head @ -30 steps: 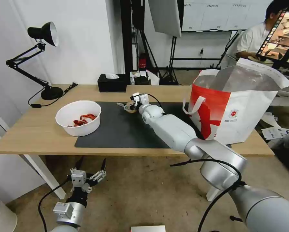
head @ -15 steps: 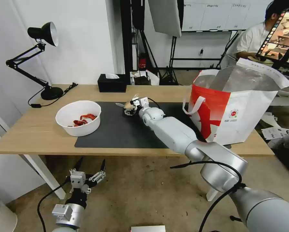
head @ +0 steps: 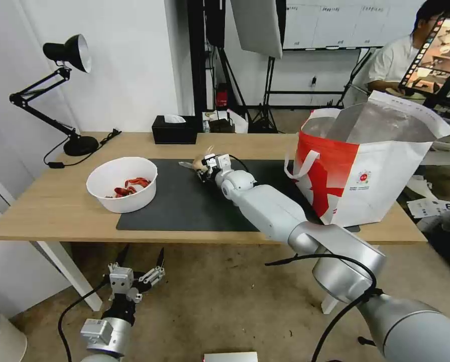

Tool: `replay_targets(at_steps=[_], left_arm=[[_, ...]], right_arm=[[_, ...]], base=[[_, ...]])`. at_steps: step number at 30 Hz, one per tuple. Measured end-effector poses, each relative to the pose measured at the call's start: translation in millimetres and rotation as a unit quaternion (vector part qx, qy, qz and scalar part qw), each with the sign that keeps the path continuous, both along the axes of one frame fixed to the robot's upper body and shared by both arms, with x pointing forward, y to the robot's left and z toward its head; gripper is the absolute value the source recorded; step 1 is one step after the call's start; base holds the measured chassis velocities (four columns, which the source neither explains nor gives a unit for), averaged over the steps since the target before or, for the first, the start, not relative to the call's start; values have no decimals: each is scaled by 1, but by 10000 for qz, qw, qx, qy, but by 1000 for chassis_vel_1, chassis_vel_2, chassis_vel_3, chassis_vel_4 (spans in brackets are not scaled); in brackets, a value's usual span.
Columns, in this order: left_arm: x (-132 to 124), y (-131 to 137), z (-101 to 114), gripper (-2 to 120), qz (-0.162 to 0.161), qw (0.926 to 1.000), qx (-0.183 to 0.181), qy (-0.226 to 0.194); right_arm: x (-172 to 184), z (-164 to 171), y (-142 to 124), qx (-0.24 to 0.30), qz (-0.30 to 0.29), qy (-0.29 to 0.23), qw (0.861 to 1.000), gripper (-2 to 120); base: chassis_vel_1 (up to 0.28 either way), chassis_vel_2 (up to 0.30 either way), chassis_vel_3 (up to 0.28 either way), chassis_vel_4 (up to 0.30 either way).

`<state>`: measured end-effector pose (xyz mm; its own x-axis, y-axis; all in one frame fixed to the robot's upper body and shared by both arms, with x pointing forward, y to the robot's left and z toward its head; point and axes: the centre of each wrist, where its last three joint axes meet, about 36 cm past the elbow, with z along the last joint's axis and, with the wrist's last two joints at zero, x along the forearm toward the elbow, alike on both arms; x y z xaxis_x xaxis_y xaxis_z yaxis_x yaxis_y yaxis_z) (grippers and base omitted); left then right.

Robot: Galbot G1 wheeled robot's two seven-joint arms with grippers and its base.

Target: Pick up the trash from the table and place it into the takeout bag.

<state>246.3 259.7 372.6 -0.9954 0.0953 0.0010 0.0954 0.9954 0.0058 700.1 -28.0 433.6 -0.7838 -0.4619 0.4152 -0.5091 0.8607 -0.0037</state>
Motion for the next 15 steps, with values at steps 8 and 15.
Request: replay_targets(at_steps=[8,15], left_arm=[[2,0,6,100,-24,10000,-5,-89],[2,-5,10,100,-29,9999,-105,-112]], right_arm=[[-37,31,-28,51,-27,-741,9972,7],[-87,85,-80,200,-471,-2257,9728,7]], base=[[0,0,0,0],[0,0,0,0]])
